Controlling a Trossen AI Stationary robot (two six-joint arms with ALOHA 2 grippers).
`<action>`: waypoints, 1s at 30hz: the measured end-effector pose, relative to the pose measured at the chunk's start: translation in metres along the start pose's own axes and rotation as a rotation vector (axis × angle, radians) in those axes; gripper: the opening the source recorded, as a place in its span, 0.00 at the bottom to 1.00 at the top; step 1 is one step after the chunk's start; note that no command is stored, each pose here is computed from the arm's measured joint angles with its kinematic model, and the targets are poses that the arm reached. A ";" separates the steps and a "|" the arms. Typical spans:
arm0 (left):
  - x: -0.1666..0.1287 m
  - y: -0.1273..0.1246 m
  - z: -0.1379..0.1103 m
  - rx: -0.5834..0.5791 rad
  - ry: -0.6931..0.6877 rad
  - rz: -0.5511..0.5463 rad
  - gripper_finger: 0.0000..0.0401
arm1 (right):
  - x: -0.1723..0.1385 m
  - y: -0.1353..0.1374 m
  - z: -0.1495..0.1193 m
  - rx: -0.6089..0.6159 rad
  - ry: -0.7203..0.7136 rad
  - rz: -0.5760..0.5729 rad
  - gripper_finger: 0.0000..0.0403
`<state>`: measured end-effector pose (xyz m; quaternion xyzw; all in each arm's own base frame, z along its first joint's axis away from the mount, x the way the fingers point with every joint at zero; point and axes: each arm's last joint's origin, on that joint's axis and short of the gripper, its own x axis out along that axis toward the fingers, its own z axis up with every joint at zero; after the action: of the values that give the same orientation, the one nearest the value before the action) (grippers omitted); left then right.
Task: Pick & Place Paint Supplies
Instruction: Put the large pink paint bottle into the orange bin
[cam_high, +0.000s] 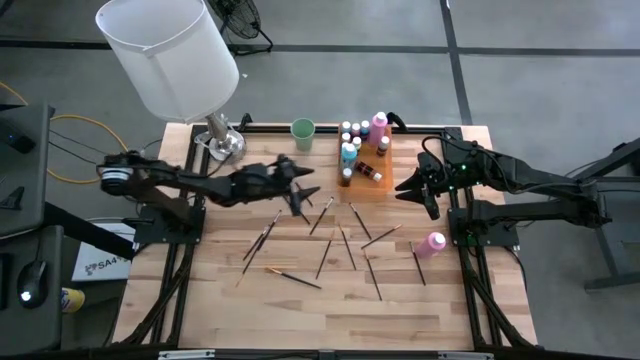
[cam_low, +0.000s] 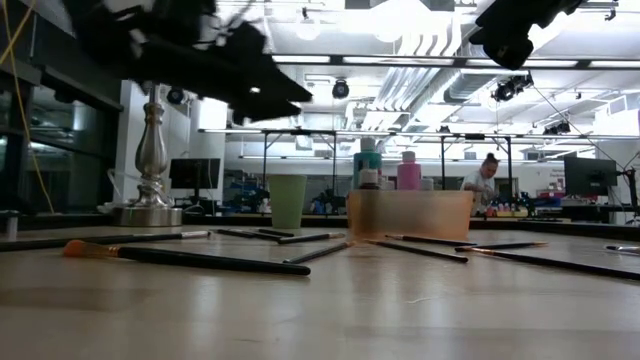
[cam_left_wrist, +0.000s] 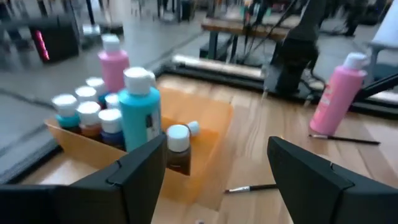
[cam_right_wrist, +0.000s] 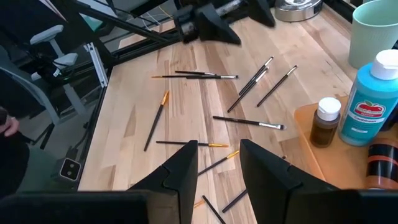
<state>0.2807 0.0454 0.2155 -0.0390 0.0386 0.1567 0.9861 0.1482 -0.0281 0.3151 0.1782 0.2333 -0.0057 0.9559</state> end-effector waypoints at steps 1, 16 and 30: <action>-0.007 0.001 -0.001 0.007 -0.031 -0.006 0.68 | 0.000 0.000 0.000 0.000 0.000 0.000 0.28; -0.092 0.018 -0.021 -0.031 -0.174 -0.006 0.68 | 0.000 0.000 0.000 0.000 0.000 0.000 0.28; -0.126 0.035 -0.026 -0.018 -0.132 -0.048 0.68 | 0.000 0.000 0.000 0.000 0.000 0.000 0.28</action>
<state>0.1483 0.0374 0.1982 -0.0385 -0.0286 0.1355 0.9896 0.1482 -0.0282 0.3151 0.1781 0.2331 -0.0059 0.9560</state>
